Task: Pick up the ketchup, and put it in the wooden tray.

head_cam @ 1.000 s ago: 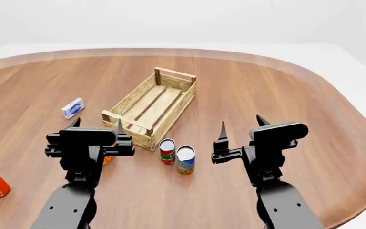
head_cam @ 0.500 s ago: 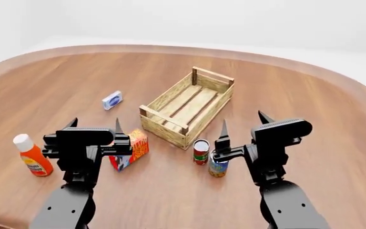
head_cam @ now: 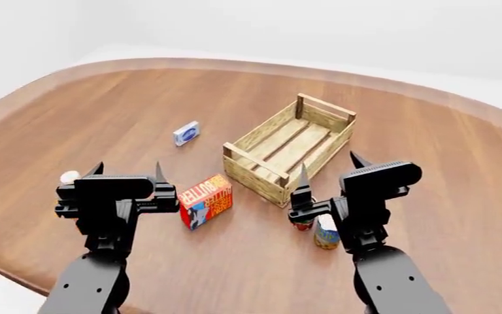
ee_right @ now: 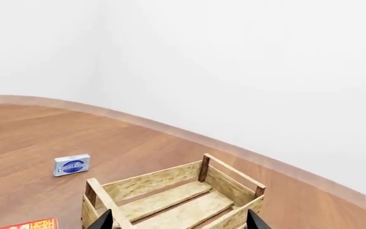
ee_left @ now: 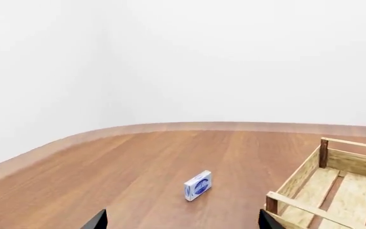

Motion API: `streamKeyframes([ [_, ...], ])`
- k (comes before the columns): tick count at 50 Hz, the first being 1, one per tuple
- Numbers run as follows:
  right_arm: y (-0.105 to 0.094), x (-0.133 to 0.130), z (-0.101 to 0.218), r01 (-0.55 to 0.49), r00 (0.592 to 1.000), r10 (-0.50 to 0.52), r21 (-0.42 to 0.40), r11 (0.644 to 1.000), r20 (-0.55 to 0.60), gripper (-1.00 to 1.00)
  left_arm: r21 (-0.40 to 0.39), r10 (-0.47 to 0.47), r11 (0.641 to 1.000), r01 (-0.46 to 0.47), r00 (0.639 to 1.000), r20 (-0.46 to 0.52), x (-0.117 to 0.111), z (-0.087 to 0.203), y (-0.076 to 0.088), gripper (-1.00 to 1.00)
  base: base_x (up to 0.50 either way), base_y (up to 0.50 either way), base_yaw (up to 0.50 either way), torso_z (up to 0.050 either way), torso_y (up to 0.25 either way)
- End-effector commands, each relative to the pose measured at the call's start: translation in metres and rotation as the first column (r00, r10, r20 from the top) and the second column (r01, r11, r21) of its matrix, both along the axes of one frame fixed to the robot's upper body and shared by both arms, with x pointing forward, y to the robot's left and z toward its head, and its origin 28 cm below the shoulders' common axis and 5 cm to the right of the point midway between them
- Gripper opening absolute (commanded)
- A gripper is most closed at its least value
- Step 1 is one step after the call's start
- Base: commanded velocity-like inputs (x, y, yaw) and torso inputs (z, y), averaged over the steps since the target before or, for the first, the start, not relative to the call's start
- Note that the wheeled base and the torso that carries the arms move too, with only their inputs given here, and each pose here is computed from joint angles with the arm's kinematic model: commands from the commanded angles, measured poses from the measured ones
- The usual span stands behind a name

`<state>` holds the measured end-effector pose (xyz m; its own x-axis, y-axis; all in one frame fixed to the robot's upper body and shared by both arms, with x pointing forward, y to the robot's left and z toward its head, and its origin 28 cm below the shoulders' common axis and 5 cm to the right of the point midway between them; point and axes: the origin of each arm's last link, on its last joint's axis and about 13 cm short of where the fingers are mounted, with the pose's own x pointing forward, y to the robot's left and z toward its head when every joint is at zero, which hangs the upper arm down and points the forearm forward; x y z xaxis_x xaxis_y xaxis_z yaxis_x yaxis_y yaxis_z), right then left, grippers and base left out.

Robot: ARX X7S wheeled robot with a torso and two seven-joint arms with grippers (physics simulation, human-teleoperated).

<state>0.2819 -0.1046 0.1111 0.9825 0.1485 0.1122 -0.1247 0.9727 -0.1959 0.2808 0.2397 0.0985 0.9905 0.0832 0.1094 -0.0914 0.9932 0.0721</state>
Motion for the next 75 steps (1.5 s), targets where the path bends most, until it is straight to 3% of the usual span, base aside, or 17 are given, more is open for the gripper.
streamKeyframes([
  [1,0.001,0.002,-0.001,-0.002,1.0,0.002,-0.003,1.0,-0.023,1.0,-0.005,0.002,1.0,-0.002,1.0,0.0,0.0,0.0,0.0,1.0,0.12,-0.48,0.0,0.0,0.0],
  [15,0.002,0.003,-0.001,-0.003,1.0,0.003,-0.003,1.0,-0.024,1.0,-0.005,0.009,1.0,-0.009,1.0,0.001,0.002,0.001,0.001,1.0,0.12,-0.48,0.0,0.0,0.0],
  [29,0.001,0.004,0.0,-0.007,1.0,0.007,-0.032,0.999,-0.028,1.0,-0.003,0.022,1.0,-0.022,1.0,0.01,0.006,0.005,0.003,1.0,0.06,0.01,0.0,0.0,0.0],
  [63,0.001,0.003,-0.002,-0.006,1.0,0.006,-0.023,1.0,-0.021,1.0,0.001,0.017,1.0,-0.017,1.0,0.009,0.003,0.003,0.002,1.0,0.48,0.12,0.0,0.0,0.001],
  [75,0.0,0.0,-0.001,0.003,1.0,-0.003,-0.015,1.0,-0.01,1.0,-0.017,0.006,1.0,-0.005,0.999,0.032,-0.012,0.006,0.008,1.0,0.0,0.0,0.0,0.0,0.001],
])
